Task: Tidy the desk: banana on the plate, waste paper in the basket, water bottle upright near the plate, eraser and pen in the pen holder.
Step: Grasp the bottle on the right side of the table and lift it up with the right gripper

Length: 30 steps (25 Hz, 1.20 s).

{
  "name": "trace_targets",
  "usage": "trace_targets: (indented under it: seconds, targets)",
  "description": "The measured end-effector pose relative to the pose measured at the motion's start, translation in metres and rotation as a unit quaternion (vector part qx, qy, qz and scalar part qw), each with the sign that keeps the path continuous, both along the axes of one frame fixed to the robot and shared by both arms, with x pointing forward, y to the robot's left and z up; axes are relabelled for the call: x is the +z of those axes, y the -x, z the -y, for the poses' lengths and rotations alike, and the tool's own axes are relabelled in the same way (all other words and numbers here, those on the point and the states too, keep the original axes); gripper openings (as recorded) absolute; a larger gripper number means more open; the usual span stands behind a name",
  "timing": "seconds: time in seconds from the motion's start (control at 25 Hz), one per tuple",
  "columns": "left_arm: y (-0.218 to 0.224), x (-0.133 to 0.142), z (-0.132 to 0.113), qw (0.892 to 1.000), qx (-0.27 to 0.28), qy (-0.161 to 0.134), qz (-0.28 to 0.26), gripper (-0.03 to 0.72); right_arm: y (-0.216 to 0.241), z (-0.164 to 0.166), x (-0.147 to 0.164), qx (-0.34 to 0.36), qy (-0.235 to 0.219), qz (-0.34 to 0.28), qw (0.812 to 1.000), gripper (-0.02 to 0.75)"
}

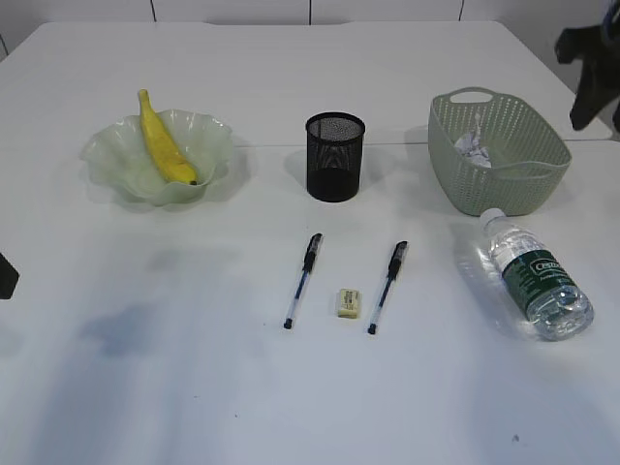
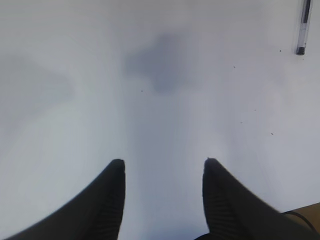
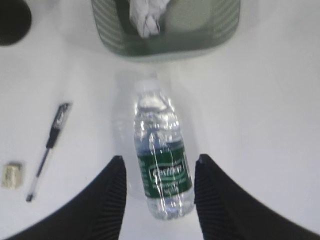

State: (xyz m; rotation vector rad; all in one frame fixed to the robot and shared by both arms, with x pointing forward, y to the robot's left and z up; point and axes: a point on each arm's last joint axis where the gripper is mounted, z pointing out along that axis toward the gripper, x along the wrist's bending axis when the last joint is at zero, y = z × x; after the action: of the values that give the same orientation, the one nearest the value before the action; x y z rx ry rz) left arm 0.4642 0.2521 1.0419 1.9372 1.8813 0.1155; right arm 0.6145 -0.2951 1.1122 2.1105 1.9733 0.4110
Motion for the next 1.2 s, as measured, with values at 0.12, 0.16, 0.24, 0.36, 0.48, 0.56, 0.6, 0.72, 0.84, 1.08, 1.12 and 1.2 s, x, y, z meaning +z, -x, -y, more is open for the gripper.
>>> trace_targets:
  seconds: [0.12,0.16,0.24,0.36,0.48,0.56,0.6,0.72,0.84,1.08,1.12,1.2]
  targets:
    - [0.0,0.0,0.0,1.0,0.0,0.0,0.0,0.353,0.016,0.0,-0.024,0.005,0.002,-0.049,0.999,0.339]
    - [0.0,0.0,0.0,1.0,0.0,0.0,0.0,0.353,0.018,0.0,-0.032,0.005,0.003,-0.061,0.998,0.339]
    - [0.0,0.0,0.0,1.0,0.0,0.0,0.0,0.353,0.022,0.0,-0.047,0.01,0.004,-0.076,0.997,0.339]
    - [0.0,0.0,0.0,1.0,0.0,0.0,-0.001,0.353,0.02,0.0,-0.051,0.026,0.009,-0.063,0.998,0.34]
    - [0.0,0.0,0.0,1.0,0.0,0.0,-0.001,0.353,0.015,0.0,-0.052,0.038,0.013,-0.057,0.998,0.368]
    - [0.0,0.0,0.0,1.0,0.0,0.0,-0.001,0.353,0.007,0.0,-0.058,0.045,0.012,-0.065,0.997,0.4]
    - [0.0,0.0,0.0,1.0,0.0,0.0,-0.001,0.353,0.002,-0.001,-0.062,0.049,0.009,-0.069,0.996,0.412]
    - [0.0,0.0,0.0,1.0,0.0,0.0,-0.001,0.353,-0.015,-0.002,-0.076,0.055,0.002,-0.085,0.995,0.43]
    - [0.0,0.0,0.0,1.0,0.0,0.0,0.0,0.353,-0.03,-0.004,-0.082,0.064,-0.003,-0.086,0.994,0.433]
    - [-0.002,0.001,0.0,1.0,0.003,0.001,0.011,0.353,-0.044,-0.004,-0.11,0.075,-0.004,-0.116,0.99,0.445]
    - [-0.002,0.001,0.0,1.0,0.004,0.001,0.014,0.352,-0.046,-0.004,-0.115,0.076,-0.004,-0.121,0.99,0.451]
    - [-0.003,0.001,0.0,1.0,0.004,0.001,0.017,0.352,-0.051,-0.004,-0.122,0.077,-0.004,-0.126,0.989,0.47]
